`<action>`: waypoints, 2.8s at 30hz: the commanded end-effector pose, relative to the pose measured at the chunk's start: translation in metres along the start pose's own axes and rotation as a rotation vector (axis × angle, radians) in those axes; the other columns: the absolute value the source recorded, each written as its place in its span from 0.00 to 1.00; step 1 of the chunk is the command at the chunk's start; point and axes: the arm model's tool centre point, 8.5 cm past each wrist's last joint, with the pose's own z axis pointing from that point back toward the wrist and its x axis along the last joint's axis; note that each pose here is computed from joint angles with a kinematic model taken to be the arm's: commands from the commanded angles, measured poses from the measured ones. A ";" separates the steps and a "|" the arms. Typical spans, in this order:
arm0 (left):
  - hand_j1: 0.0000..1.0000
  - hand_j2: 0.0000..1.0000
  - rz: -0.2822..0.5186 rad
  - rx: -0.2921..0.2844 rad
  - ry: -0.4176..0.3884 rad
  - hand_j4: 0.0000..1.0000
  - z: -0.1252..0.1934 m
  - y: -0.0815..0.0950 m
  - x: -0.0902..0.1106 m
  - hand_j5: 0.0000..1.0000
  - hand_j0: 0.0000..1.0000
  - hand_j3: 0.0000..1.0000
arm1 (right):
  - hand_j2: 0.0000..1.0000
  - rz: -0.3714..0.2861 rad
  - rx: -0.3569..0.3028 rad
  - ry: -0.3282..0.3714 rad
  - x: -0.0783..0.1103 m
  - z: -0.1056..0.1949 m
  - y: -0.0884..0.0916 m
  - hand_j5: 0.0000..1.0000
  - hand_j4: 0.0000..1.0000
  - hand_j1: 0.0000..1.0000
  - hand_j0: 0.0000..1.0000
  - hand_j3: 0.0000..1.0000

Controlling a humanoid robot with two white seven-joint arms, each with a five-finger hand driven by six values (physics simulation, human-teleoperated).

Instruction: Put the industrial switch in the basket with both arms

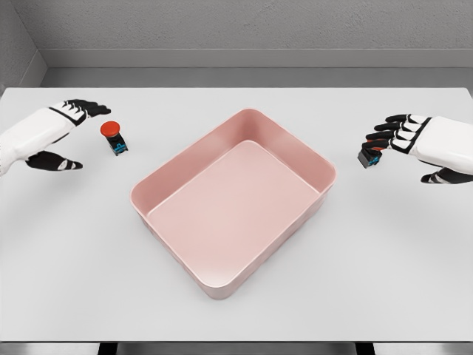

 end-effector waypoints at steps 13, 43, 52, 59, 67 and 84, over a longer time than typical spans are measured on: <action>1.00 1.00 0.015 -0.023 -0.046 1.00 -0.028 -0.008 0.010 1.00 1.00 1.00 | 1.00 -0.122 -0.076 0.093 -0.040 -0.020 0.026 1.00 1.00 1.00 1.00 1.00; 1.00 1.00 0.094 -0.095 0.044 1.00 -0.076 -0.036 -0.022 1.00 1.00 1.00 | 0.94 -0.293 0.124 0.223 -0.102 -0.105 0.079 0.94 0.94 0.94 0.94 0.94; 0.97 0.97 0.093 -0.119 0.056 0.97 -0.077 -0.036 -0.026 0.97 0.97 0.97 | 0.79 -0.288 0.126 0.218 -0.101 -0.106 0.078 0.79 0.79 0.79 0.79 0.79; 0.82 0.82 0.091 -0.137 0.071 0.82 -0.075 -0.031 -0.032 0.82 0.82 0.82 | 0.70 -0.289 0.128 0.217 -0.101 -0.106 0.080 0.70 0.70 0.70 0.70 0.70; 0.82 0.82 0.094 -0.139 0.085 0.82 -0.074 -0.030 -0.037 0.82 0.82 0.82 | 0.68 -0.287 0.146 0.213 -0.100 -0.106 0.079 0.68 0.68 0.68 0.68 0.68; 0.67 0.67 0.102 -0.160 0.105 0.67 -0.071 -0.030 -0.043 0.67 0.67 0.67 | 0.49 -0.272 0.147 0.207 -0.100 -0.103 0.071 0.49 0.49 0.49 0.49 0.49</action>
